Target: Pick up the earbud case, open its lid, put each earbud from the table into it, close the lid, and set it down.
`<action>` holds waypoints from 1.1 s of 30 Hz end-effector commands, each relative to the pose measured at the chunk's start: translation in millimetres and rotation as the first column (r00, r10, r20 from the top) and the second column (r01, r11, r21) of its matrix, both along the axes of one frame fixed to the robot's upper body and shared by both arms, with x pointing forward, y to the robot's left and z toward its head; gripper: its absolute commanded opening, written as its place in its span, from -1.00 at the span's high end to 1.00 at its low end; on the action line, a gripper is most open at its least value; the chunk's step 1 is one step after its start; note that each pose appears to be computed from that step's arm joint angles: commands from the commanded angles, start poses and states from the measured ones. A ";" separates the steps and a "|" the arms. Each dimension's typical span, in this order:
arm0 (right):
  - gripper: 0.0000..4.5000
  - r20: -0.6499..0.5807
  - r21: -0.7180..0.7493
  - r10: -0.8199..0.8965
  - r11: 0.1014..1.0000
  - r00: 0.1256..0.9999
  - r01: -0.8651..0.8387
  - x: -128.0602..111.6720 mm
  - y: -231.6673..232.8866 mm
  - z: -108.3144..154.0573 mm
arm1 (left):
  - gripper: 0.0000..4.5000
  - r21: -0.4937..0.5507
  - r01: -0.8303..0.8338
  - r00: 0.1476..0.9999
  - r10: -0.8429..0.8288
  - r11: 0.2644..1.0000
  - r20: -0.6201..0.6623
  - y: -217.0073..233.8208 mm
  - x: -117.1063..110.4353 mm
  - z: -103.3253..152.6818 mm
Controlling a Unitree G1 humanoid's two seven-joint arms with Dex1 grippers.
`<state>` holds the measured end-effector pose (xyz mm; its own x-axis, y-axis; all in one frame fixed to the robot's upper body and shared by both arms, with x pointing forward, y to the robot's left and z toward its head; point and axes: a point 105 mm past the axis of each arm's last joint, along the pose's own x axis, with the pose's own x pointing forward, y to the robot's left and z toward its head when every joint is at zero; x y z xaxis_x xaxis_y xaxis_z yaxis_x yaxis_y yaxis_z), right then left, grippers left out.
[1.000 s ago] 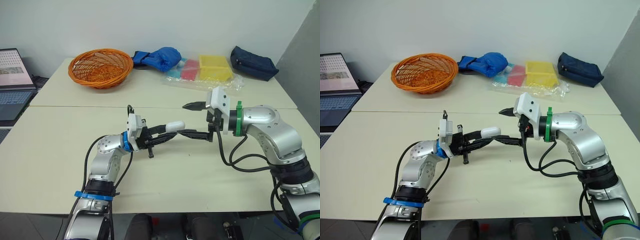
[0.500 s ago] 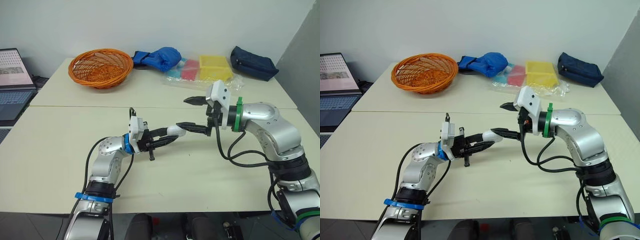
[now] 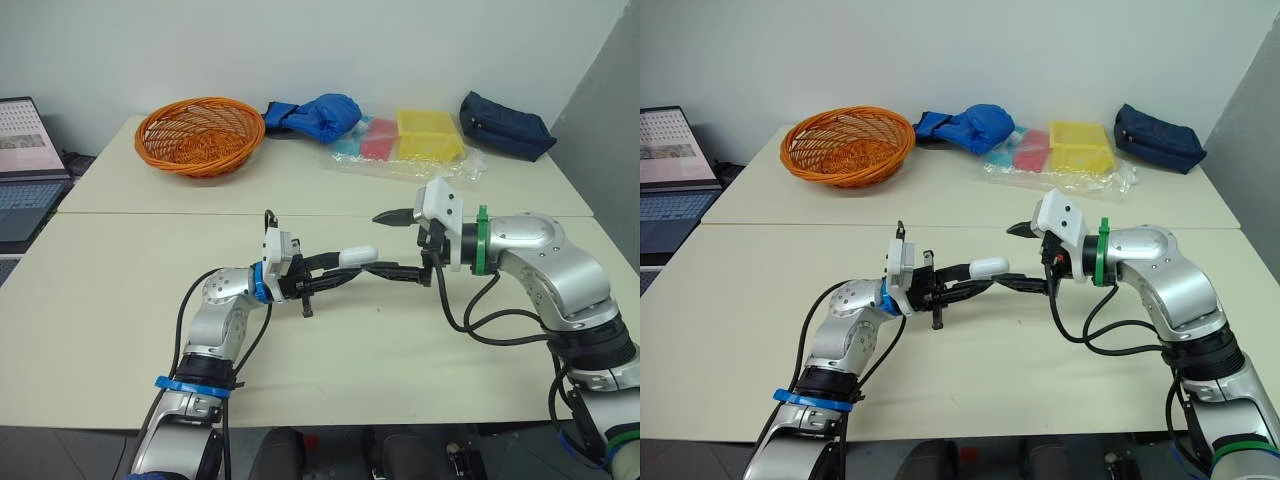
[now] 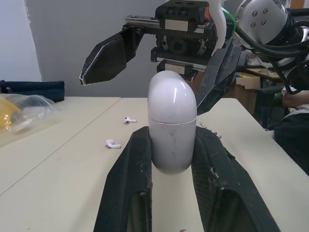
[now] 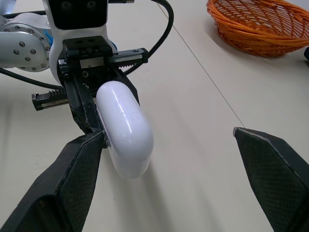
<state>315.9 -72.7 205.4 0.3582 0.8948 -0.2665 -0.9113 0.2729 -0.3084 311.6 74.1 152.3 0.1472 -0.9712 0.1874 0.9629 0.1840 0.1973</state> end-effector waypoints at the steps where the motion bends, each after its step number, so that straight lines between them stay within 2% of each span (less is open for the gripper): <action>1: -0.98 0.043 0.039 -0.029 0.999 0.999 0.027 4.3 -1.1 17.2 | 0.67 -0.025 0.018 0.999 -0.017 1.000 0.045 -2.5 -1.7 12.2; 14: -0.98 -0.016 0.101 -0.029 0.994 0.999 0.031 2.7 -4.1 23.6 | 0.67 -0.011 0.019 0.999 -0.019 1.000 0.037 -1.4 -3.9 9.7; 23: -0.98 -0.003 0.121 -0.051 0.991 0.999 0.051 7.0 -8.8 32.5 | 0.67 -0.011 0.020 0.999 -0.020 1.000 0.036 -2.4 -3.4 9.9; 29: -0.98 -0.015 0.144 -0.018 0.989 1.000 0.020 0.1 -8.5 38.6 | 0.67 -0.010 0.019 0.999 -0.019 1.000 0.037 -2.2 -3.6 9.6; 33: -0.98 -0.071 0.182 0.035 0.983 0.997 -0.021 -12.9 -8.0 38.7 | 0.67 -0.013 -0.008 0.999 0.008 1.000 0.035 -0.3 -1.4 7.3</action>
<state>314.5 -78.4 227.6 0.3465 0.9208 -0.1792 -0.9313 0.3148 -0.1832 311.5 74.6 152.0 0.1510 -0.9717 0.1815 0.9626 0.1863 0.1966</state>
